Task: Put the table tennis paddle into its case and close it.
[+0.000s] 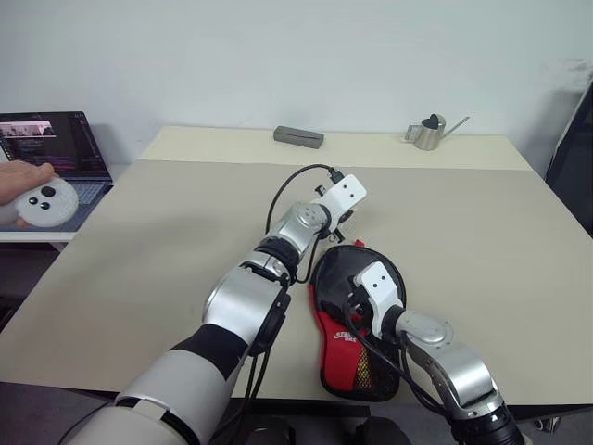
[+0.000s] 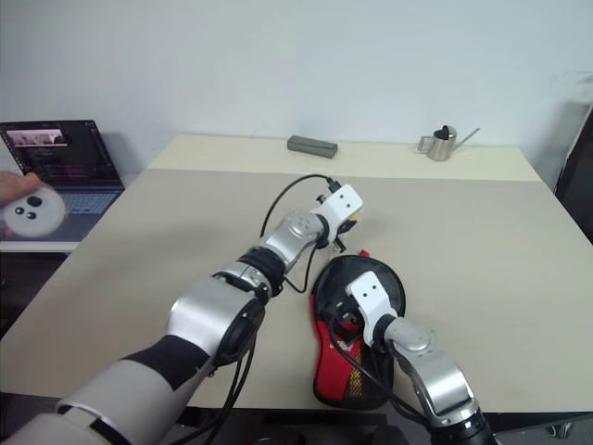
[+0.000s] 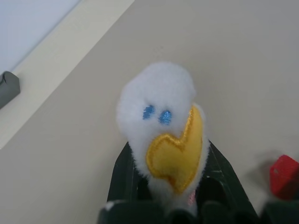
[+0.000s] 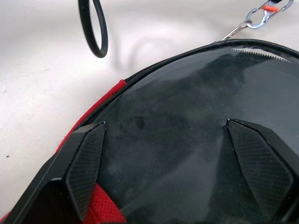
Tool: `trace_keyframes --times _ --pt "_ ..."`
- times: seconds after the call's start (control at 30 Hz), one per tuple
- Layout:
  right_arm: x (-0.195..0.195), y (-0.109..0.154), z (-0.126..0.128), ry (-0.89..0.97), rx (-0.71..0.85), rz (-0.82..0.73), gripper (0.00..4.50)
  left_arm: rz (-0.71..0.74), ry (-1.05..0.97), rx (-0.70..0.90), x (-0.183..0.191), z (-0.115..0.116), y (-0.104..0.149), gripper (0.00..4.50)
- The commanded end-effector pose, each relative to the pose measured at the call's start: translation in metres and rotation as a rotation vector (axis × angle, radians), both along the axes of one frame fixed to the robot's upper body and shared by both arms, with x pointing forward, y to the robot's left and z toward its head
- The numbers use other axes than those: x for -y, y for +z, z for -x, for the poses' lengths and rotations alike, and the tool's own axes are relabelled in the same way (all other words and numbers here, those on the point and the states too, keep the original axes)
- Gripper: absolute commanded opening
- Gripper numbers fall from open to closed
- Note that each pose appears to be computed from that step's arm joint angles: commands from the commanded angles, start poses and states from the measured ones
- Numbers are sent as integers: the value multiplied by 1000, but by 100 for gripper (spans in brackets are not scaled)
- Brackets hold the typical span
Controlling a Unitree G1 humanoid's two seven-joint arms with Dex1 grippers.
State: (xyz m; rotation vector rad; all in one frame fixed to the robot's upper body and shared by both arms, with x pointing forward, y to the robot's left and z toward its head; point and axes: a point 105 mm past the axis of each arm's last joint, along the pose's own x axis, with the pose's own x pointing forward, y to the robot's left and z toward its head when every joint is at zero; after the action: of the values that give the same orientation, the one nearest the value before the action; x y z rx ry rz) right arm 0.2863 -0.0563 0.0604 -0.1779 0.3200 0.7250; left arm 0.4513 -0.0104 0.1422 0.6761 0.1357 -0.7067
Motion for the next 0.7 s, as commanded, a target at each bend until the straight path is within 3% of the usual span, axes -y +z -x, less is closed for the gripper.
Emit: trace_keyframes --times 0.03,0.27,0.63,0.7 --pt "13 -82 42 -24 -369 105 450 0 -39 128 18 -2 36 48" --pt "12 -81 35 -35 -358 103 450 -65 -150 14 31 15 0 48" --pt "12 -79 30 -35 -349 104 450 -79 -172 -83 26 24 -28 443" --pt "13 -80 29 -35 -348 106 450 -49 -168 -97 26 24 -28 447"
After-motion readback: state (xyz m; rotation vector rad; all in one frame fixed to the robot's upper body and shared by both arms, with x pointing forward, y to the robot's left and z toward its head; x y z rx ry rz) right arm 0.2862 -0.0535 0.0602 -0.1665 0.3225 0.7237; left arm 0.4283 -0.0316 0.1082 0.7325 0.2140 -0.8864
